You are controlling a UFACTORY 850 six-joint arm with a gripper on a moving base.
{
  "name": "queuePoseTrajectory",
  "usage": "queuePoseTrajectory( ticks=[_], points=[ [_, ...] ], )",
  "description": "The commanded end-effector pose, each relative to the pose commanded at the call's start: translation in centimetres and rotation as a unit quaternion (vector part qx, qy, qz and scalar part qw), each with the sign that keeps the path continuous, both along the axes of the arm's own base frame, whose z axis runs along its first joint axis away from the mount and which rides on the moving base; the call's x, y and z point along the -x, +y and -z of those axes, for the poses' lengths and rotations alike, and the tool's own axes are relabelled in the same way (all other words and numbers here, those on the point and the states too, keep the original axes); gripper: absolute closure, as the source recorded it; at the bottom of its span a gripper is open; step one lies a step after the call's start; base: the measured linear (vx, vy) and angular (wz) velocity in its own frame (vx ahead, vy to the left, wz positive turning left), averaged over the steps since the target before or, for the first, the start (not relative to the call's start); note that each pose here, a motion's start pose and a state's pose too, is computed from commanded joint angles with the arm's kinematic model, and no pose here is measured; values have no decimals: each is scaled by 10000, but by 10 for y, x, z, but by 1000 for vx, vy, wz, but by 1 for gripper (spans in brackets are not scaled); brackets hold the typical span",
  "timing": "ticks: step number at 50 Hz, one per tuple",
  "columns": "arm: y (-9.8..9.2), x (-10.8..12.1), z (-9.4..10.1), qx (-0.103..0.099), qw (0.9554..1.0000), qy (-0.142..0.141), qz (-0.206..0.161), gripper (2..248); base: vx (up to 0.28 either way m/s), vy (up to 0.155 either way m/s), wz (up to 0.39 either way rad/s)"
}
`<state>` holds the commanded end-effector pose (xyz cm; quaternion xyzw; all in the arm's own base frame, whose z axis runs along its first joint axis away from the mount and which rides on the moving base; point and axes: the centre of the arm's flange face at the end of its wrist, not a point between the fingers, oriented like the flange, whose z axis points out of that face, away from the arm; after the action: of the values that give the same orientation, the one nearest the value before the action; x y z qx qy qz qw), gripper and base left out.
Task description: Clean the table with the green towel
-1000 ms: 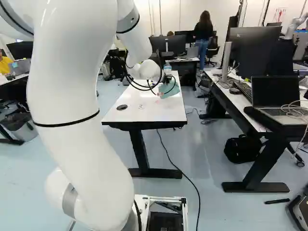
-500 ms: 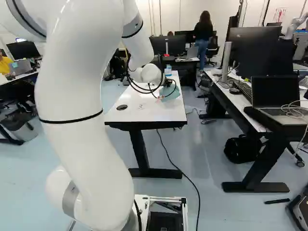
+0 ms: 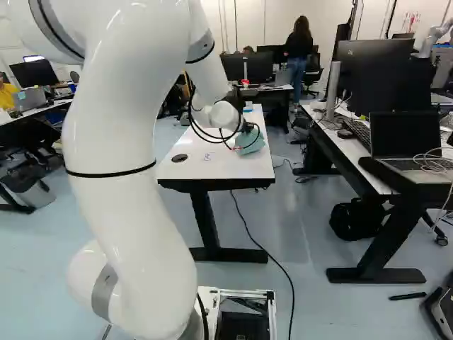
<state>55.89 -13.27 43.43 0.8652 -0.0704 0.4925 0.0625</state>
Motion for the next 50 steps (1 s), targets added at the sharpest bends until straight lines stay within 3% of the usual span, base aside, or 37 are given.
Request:
queuePoseTrajectory(
  ticks=[14,36,50],
  points=[
    [-1,-1,16,-33,9999,135,5,220,0,0,0],
    [-1,-1,17,-34,9999,139,5,220,0,0,0],
    [-2,-4,30,-61,9997,249,5,220,0,0,0]
  ],
)
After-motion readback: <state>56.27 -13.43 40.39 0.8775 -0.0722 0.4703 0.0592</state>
